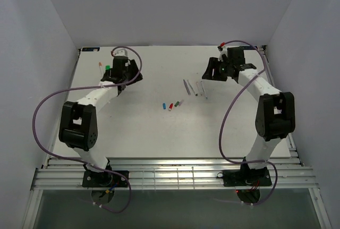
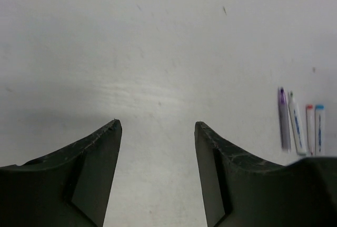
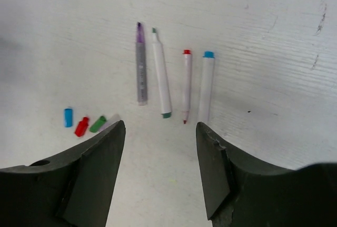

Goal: Open the pen caps

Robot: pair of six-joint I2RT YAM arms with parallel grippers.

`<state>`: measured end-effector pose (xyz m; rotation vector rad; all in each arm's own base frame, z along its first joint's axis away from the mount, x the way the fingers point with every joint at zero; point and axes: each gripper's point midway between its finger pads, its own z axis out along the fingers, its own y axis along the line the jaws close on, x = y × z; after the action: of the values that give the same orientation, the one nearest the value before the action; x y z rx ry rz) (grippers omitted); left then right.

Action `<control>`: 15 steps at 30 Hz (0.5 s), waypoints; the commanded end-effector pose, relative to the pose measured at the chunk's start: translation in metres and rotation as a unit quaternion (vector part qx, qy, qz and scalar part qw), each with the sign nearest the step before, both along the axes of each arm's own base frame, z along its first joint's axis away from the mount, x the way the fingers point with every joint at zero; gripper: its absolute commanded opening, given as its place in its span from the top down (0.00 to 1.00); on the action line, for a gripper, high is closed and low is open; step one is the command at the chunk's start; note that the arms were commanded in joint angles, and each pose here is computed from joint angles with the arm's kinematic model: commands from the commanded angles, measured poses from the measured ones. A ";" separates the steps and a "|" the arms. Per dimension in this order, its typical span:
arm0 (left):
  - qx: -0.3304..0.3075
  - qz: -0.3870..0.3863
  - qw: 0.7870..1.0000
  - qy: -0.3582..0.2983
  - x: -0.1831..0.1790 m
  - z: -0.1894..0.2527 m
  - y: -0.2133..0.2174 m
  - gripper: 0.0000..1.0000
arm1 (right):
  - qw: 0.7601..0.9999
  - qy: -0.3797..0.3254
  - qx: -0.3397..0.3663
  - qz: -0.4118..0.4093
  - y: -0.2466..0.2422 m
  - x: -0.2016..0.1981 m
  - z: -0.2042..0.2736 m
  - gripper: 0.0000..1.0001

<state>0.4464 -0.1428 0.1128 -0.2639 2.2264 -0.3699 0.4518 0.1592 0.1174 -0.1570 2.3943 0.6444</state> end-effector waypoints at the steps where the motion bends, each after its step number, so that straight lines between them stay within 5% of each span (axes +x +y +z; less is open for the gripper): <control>1: 0.027 0.083 0.996 -0.015 0.030 0.028 0.067 0.32 | 0.997 -0.053 0.064 0.008 0.018 -0.012 0.050 0.37; 10: 0.120 0.143 0.976 -0.109 0.118 0.064 0.131 0.38 | 0.992 -0.054 0.095 0.063 0.053 -0.032 0.049 0.38; 15: 0.156 0.144 0.974 -0.078 0.153 0.032 0.156 0.42 | 0.991 -0.063 0.099 0.070 0.052 -0.041 0.037 0.38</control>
<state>0.5834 -0.0142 0.1339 -0.3846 2.0430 0.0133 0.4106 0.2079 0.1452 -0.2485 2.2642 0.8680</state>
